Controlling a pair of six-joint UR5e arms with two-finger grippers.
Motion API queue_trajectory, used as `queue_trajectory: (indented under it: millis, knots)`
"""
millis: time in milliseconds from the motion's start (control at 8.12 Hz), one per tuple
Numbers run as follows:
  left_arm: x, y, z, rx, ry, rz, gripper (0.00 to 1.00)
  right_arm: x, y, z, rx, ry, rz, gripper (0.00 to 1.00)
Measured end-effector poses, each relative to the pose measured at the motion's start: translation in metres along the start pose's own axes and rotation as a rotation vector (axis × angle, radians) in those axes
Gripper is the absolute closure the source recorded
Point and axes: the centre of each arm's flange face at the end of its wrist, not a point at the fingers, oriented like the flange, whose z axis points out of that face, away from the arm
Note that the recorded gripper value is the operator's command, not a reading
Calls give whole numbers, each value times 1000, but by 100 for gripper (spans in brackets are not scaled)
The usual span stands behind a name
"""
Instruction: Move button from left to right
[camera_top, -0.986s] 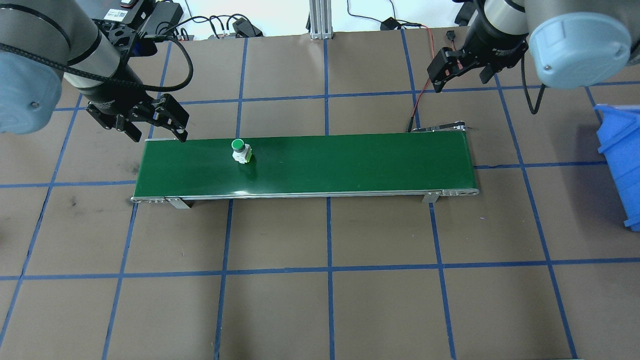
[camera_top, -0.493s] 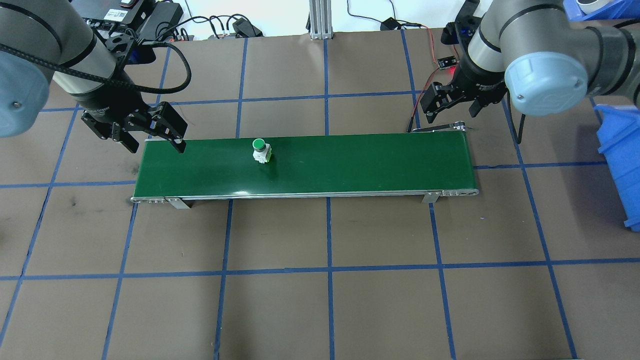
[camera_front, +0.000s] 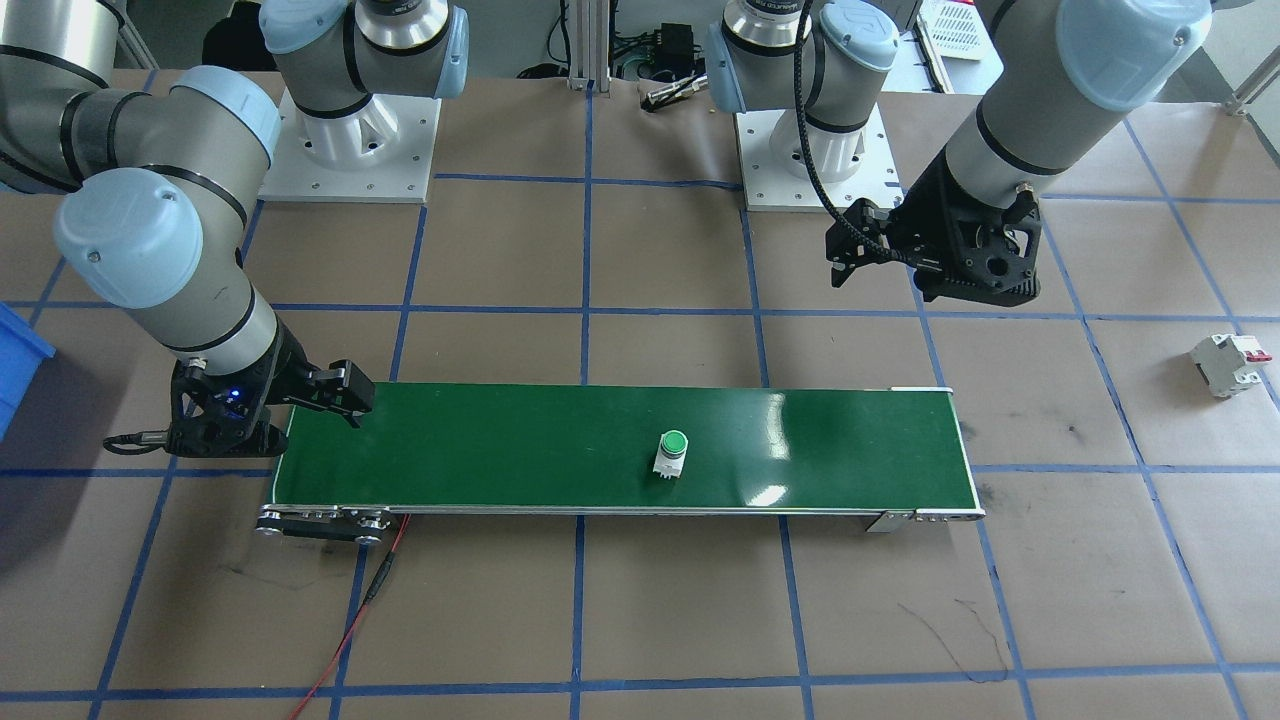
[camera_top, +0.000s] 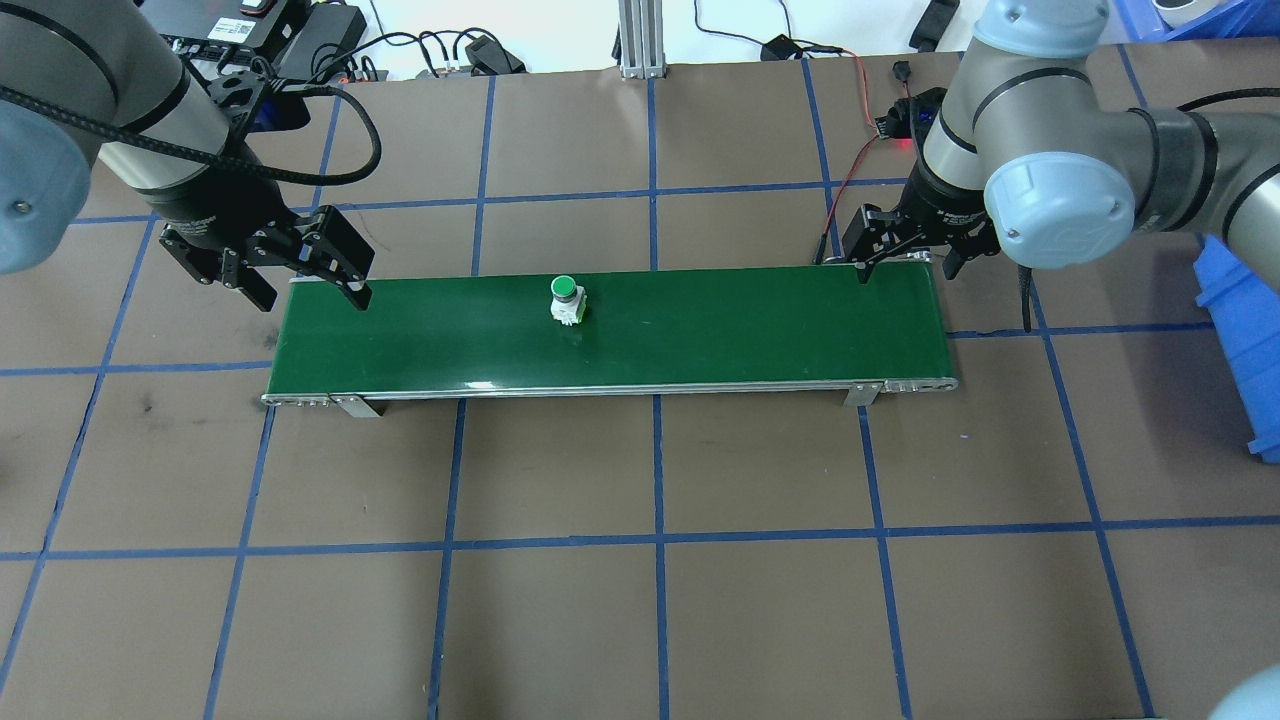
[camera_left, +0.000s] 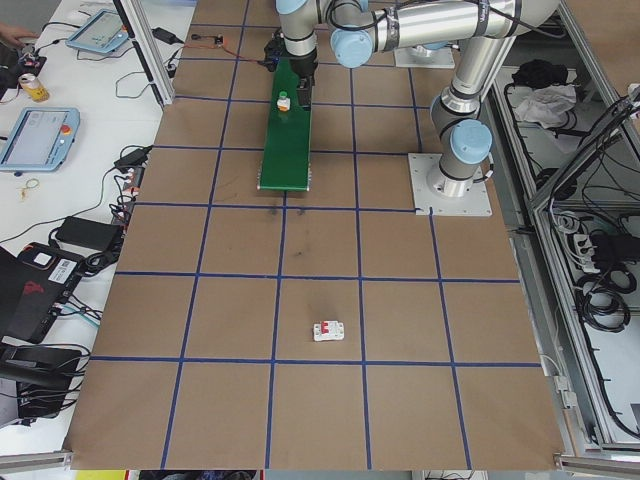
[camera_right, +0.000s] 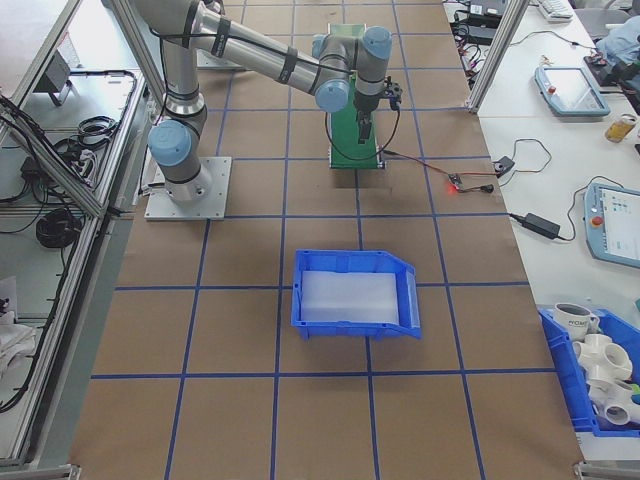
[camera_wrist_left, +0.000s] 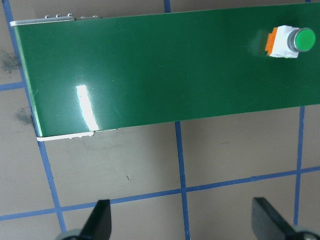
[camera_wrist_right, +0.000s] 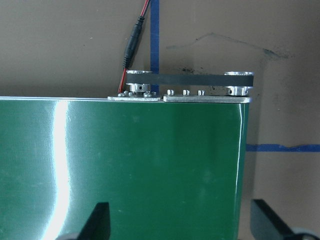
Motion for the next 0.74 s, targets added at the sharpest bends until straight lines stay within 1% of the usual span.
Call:
queue_trajectory:
  millis: [246, 493, 616, 739]
  knots:
    - [10, 6, -3, -3, -6, 8, 0, 0, 0, 3, 2, -2, -12, 1]
    - [19, 13, -3, -22, -12, 6, 0, -2, -1, 2, 17, -24, -11, 1]
    - [20, 14, -2, -25, -12, 5, 0, -4, -2, 2, 27, -31, 9, 1]
    - [21, 15, -2, -23, -13, 5, 0, -6, -2, 1, 33, -36, 49, 3]
